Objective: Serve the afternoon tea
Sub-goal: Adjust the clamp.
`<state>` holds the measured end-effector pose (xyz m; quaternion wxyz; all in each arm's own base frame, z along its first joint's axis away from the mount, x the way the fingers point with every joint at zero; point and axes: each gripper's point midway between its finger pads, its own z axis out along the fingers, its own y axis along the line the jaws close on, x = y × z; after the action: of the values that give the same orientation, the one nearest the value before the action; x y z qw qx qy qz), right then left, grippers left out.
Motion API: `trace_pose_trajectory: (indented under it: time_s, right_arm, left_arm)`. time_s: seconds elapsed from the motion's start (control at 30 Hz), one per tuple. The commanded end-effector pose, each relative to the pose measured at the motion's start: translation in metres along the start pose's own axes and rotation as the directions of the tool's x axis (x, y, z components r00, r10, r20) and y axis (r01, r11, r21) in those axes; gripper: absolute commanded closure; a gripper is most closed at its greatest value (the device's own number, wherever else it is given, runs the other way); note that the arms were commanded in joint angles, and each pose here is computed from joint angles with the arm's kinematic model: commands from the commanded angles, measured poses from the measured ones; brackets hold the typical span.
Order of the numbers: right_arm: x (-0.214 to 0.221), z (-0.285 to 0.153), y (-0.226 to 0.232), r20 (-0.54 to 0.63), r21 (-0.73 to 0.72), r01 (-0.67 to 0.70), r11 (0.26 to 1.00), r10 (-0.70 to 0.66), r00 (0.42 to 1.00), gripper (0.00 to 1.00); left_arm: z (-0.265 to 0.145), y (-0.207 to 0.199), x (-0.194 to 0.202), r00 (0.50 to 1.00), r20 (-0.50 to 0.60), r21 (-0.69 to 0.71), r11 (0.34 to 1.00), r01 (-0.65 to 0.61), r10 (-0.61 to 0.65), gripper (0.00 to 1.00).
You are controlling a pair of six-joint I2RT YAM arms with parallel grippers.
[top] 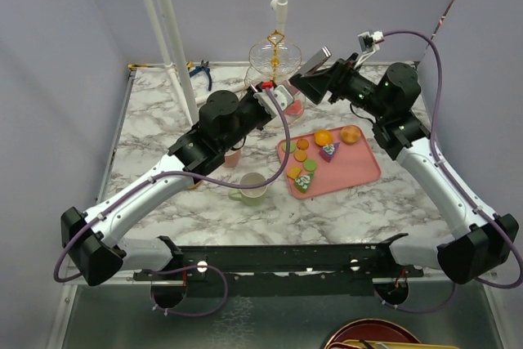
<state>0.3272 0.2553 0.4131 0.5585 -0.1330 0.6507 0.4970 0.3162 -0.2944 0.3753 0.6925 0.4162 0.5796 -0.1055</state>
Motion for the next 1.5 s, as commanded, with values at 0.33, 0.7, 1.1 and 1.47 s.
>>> trace_pose_trajectory:
  time_s: [0.33,0.7,1.1,1.47]
  right_arm:
    - [0.011,-0.001,0.008,-0.034,0.011,0.021,1.000,-0.020,0.999,0.00]
    - [0.010,-0.025,0.010,-0.024,0.068,0.057,0.996,-0.055,0.998,0.00]
    - [0.001,0.004,0.025,-0.019,0.069,-0.003,0.998,0.005,1.000,0.00]
    - [0.006,0.026,0.009,-0.006,0.162,-0.048,0.986,0.050,0.999,0.00]
  left_arm:
    - [0.005,0.018,-0.014,0.998,0.023,-0.102,0.993,0.062,-0.060,1.00]
    - [-0.001,0.018,-0.019,0.997,0.045,-0.098,0.993,0.073,-0.069,1.00]
    - [0.000,0.016,-0.018,0.998,0.051,-0.089,0.995,0.050,-0.046,1.00]
    - [0.004,0.012,-0.015,0.999,0.040,-0.081,0.997,0.019,-0.016,1.00]
